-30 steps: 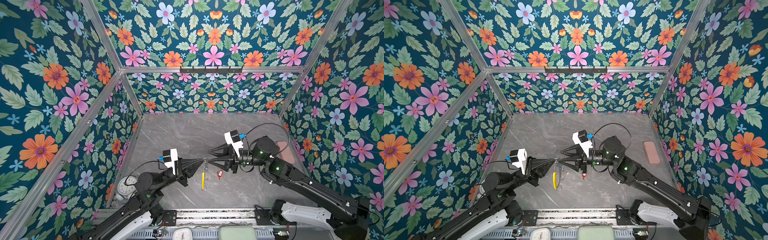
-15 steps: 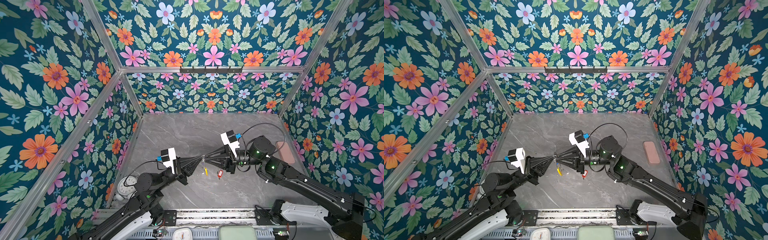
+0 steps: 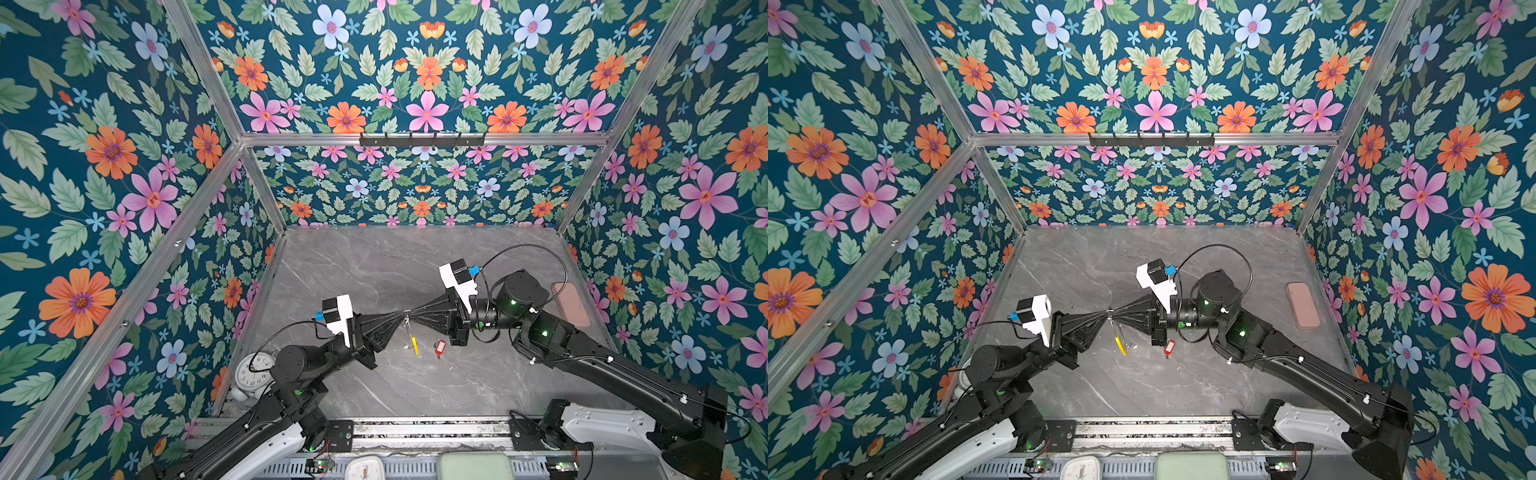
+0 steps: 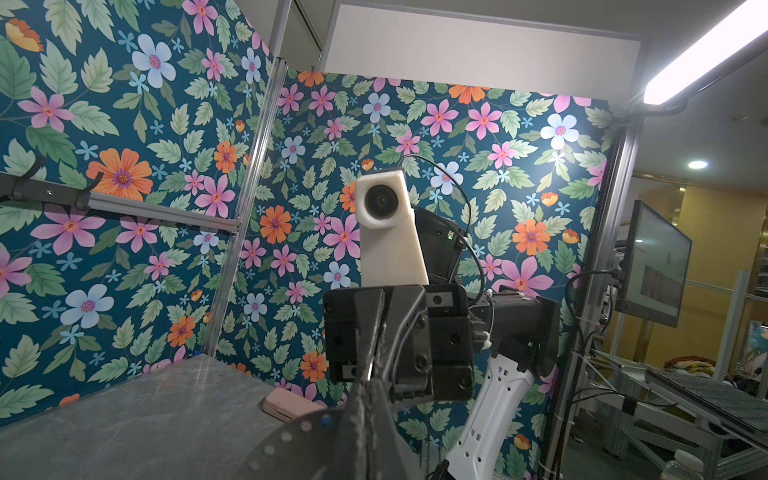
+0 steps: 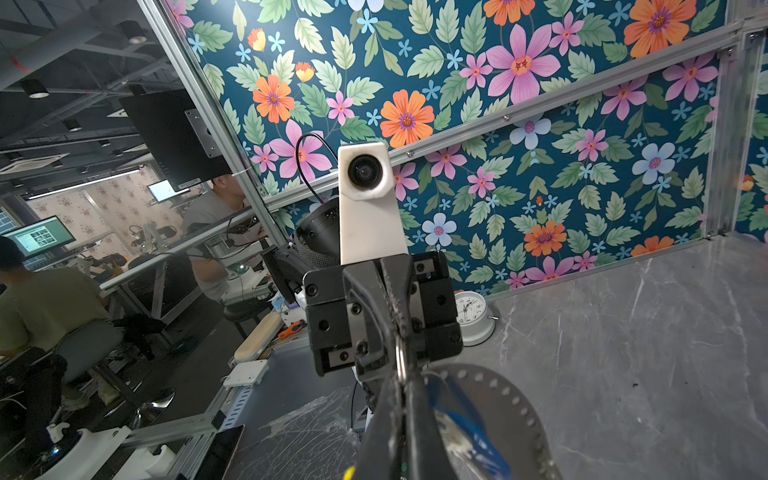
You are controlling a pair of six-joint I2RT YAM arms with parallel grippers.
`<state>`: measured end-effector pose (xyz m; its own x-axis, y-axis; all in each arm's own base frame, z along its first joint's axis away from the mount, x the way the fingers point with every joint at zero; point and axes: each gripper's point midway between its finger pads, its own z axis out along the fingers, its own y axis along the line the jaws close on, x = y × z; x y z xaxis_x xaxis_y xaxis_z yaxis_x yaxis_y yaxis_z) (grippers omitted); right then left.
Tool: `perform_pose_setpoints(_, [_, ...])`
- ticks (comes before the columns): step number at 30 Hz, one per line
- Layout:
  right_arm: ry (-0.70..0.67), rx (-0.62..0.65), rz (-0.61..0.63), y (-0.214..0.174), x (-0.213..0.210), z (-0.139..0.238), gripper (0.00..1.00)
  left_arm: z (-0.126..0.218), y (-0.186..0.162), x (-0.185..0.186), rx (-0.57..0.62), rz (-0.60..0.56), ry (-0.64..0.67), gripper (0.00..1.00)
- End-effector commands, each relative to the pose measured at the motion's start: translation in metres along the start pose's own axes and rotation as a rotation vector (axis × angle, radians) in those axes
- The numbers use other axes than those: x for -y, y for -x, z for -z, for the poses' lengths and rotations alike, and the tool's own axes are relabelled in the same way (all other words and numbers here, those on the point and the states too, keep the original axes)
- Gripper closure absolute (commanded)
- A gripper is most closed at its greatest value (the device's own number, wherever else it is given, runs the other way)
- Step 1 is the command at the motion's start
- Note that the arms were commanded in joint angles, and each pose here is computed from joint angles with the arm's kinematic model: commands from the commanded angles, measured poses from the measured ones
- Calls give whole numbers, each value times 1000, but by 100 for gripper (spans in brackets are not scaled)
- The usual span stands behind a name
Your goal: Remove the keys from the keyring
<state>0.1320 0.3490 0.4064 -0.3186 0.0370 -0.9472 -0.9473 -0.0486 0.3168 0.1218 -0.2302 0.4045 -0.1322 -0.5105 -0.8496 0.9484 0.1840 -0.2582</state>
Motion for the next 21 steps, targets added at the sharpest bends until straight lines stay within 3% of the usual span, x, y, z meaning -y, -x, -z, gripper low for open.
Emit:
perform_pose_setpoints(1, [-25, -61, 8, -6, -3, 6, 100, 2, 1, -4, -12, 25, 36, 66])
perform_pose_setpoints(3, [-59, -134, -4, -13, -1, 13, 100, 3, -2, -4, -56, 37, 54, 59])
perform_pose_setpoints(11, [-164, -393, -32, -42, 5, 43, 100, -6, -37, 6, -374, 122, 23, 59])
perform_pose_setpoints(15, [-192, -457, -13, -45, 8, 49, 100, -11, -49, 6, -496, 157, 29, 61])
perform_pose_setpoints(21, [-180, -504, -16, -50, 11, 46, 100, -18, -52, 9, -575, 172, 13, 64])
